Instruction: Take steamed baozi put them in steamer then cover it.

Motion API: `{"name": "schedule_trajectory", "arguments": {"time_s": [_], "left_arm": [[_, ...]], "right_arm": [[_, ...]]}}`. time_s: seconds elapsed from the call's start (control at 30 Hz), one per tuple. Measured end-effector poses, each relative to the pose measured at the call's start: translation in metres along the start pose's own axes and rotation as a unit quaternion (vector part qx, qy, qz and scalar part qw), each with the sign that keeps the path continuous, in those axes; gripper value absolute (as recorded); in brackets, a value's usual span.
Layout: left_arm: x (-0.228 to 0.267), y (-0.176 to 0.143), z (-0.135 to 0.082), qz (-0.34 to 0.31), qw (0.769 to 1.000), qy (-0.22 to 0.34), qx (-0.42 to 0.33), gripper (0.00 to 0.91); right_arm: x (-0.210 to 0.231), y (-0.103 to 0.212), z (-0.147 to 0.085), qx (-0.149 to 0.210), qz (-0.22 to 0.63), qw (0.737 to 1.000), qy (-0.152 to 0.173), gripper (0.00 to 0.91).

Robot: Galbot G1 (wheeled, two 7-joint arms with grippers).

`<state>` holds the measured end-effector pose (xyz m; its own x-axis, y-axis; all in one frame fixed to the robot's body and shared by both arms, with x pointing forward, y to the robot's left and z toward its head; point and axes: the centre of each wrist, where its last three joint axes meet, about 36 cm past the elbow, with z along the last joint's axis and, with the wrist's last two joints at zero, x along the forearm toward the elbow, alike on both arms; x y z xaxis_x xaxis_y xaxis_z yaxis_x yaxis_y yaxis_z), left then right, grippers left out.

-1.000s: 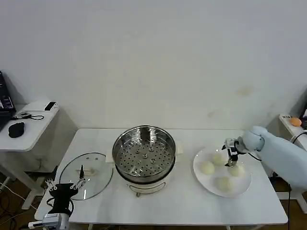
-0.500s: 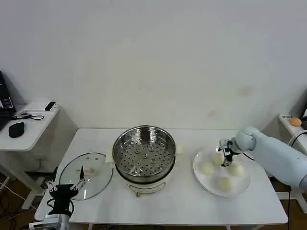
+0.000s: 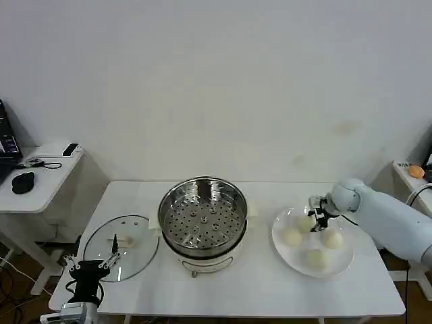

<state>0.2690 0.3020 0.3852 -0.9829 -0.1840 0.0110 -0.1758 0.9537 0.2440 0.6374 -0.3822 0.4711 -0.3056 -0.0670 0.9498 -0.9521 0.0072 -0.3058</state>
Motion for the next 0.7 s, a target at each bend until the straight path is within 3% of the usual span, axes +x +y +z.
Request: {"name": "schedule_trajectory", "arguments": {"time_s": [0.3, 0.53, 0.7], "left_arm": [[-0.002, -0.002, 0.001, 0.004, 1.000, 0.001, 0.001, 0.907], [-0.003, -0.003, -0.003, 0.007, 1.000, -0.005, 0.002, 0.907], [-0.004, 0.000, -0.002, 0.005, 1.000, -0.005, 0.002, 0.907]], "right_arm": [[0.060, -0.018, -0.004, 0.005, 0.038, 0.999, -0.025, 0.615], [0.116, -0.044, -0.035, 0.026, 0.076, 0.995, -0.058, 0.615], [0.151, -0.062, -0.070, 0.056, 0.098, 0.990, -0.080, 0.615]]}}
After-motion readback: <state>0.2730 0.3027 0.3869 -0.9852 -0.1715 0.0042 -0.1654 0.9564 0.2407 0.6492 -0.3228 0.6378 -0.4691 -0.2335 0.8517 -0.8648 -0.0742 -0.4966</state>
